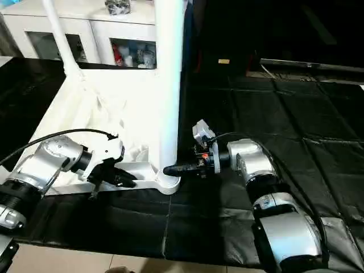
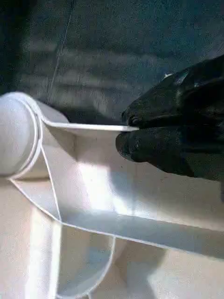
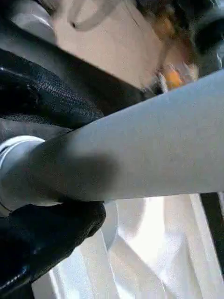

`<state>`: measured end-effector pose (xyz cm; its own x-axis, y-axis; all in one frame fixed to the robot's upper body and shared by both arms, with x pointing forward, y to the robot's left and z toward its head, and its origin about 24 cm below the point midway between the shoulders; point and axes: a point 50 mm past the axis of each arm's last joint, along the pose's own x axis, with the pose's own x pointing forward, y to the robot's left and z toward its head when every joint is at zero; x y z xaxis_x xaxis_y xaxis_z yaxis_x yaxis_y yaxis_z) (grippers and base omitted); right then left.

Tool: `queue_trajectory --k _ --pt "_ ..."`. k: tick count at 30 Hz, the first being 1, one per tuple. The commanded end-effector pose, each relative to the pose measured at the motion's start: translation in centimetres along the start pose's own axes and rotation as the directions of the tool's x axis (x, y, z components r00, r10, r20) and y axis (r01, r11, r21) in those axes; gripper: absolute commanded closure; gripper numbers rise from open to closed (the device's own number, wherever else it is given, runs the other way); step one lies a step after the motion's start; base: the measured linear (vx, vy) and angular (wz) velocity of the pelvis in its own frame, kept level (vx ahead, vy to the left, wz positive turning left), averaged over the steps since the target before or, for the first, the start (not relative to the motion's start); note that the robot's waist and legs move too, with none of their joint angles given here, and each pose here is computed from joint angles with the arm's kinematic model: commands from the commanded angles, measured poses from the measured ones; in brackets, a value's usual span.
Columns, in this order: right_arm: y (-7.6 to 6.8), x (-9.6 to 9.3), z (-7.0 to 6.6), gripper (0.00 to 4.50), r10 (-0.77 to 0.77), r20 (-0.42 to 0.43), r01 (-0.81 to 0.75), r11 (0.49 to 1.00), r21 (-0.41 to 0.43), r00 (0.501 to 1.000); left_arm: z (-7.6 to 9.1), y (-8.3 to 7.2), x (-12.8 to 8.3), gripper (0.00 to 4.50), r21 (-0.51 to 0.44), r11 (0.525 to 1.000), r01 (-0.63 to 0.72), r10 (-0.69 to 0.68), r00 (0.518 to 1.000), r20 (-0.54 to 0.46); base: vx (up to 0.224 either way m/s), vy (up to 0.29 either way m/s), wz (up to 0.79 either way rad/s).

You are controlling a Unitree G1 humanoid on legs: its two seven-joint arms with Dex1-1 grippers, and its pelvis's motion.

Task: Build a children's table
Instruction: Rotate leg to tighten

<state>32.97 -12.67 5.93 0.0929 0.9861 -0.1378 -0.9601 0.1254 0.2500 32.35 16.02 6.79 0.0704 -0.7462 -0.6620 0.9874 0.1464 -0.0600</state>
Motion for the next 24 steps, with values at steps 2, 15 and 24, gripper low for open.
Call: queue_trajectory --k 2,15,24 --pt "-0.2 1.6 -1.2 2.53 -0.167 0.002 0.167 0.985 0.039 0.986 1.3 1.2 0.9 4.50 -0.080 0.982 -0.169 0.173 0.984 0.050 0.000 0.000 0.00" --pt "-1.1 6.9 -1.5 2.57 -0.597 -0.012 0.594 0.795 0.123 0.802 5.9 2.2 5.3 4.50 -0.287 0.870 -0.400 0.459 0.870 0.181 0.000 0.000 0.00" --pt "-1.0 7.0 -0.8 1.37 -0.600 0.039 0.593 0.797 0.114 0.799 5.2 1.8 5.1 4.50 -0.262 0.881 -0.393 0.442 0.882 0.163 0.006 -0.001 0.00"
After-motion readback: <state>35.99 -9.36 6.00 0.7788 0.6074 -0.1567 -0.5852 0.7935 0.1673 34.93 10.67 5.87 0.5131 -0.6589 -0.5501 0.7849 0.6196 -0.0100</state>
